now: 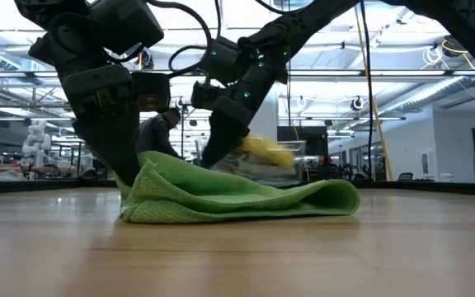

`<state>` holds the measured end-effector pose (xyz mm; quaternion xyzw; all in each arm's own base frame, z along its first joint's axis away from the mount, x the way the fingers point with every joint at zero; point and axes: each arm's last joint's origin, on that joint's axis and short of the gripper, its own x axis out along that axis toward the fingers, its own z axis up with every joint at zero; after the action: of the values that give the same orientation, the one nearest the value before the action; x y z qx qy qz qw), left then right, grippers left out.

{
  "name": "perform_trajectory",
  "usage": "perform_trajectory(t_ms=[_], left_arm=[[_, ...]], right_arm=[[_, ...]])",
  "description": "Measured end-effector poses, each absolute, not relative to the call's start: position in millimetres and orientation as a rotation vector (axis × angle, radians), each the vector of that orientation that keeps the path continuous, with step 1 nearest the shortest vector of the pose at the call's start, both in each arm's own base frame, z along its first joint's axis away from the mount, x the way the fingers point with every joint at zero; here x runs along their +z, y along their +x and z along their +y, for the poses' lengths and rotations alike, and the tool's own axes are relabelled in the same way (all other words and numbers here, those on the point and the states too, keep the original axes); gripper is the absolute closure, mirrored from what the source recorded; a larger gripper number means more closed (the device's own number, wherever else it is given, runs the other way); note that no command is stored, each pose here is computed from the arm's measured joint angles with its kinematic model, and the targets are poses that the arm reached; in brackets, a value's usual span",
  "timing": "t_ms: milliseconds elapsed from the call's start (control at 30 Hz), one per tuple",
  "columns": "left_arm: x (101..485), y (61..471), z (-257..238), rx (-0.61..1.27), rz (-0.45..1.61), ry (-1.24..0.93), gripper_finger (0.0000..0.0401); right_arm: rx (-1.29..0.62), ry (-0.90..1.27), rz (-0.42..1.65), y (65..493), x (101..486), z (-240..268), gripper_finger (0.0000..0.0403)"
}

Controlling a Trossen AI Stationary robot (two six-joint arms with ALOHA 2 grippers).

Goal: Fold microfiber towels
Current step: Fold the green towel

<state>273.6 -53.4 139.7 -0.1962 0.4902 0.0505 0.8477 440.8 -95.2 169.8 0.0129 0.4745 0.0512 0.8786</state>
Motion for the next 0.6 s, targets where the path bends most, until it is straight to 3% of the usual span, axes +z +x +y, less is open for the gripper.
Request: perform_trajectory(t_ms=[367, 600], left_arm=[[139.6, 273.3, -53.4, 0.107, 1.037, -0.413, 0.0395], [139.4, 273.1, -53.3, 0.105, 1.039, -0.408, 0.0387]], right_arm=[[0.039, 0.015, 0.938, 433.5, 199.1, -102.1, 0.0186], [0.065, 0.105, 0.801, 425.3, 242.1, -97.5, 0.0186]])
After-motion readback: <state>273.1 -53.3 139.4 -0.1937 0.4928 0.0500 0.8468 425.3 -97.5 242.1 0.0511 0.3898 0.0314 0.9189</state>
